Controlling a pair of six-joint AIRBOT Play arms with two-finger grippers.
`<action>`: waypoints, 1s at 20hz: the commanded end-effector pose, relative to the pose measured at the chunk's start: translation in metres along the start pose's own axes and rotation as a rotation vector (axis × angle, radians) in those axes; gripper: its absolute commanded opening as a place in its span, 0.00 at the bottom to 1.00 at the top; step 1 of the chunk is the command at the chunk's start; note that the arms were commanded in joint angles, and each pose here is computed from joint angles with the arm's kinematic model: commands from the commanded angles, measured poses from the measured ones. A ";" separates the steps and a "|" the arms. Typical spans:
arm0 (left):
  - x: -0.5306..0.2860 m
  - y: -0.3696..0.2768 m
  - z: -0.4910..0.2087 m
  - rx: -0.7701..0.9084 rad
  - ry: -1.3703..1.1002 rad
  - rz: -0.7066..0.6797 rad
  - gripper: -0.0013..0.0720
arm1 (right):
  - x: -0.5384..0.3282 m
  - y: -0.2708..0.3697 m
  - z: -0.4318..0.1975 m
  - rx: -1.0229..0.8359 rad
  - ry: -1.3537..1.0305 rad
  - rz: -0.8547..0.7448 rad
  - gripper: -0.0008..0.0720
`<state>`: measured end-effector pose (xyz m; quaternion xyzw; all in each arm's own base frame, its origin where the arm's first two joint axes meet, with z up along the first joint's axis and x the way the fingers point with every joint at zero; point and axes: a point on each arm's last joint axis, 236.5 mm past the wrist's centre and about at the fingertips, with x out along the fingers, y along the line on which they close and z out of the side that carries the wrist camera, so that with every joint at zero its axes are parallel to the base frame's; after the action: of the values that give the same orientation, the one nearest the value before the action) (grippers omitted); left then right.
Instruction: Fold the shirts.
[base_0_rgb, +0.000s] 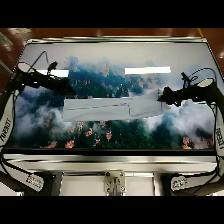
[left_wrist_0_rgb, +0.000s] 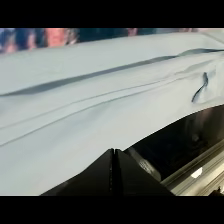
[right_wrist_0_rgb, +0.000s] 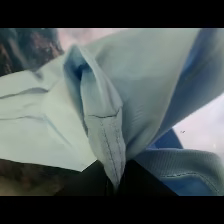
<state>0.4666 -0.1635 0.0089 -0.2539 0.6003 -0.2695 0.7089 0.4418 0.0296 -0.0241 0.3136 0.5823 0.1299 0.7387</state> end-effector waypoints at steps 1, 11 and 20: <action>0.059 -0.066 0.002 0.110 -0.050 -0.041 0.09 | -0.052 0.030 -0.006 -0.008 -0.051 0.027 0.09; 0.218 -0.147 -0.082 0.160 0.083 -0.145 0.09 | -0.136 0.099 -0.050 -0.070 -0.134 0.055 0.09; 0.275 -0.192 -0.134 0.072 0.154 -0.345 0.09 | -0.152 0.114 -0.069 -0.036 -0.129 0.069 0.09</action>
<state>0.3661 -0.4851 -0.0751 -0.2903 0.5901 -0.4123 0.6304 0.3557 0.0524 0.1517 0.3194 0.5200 0.1476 0.7783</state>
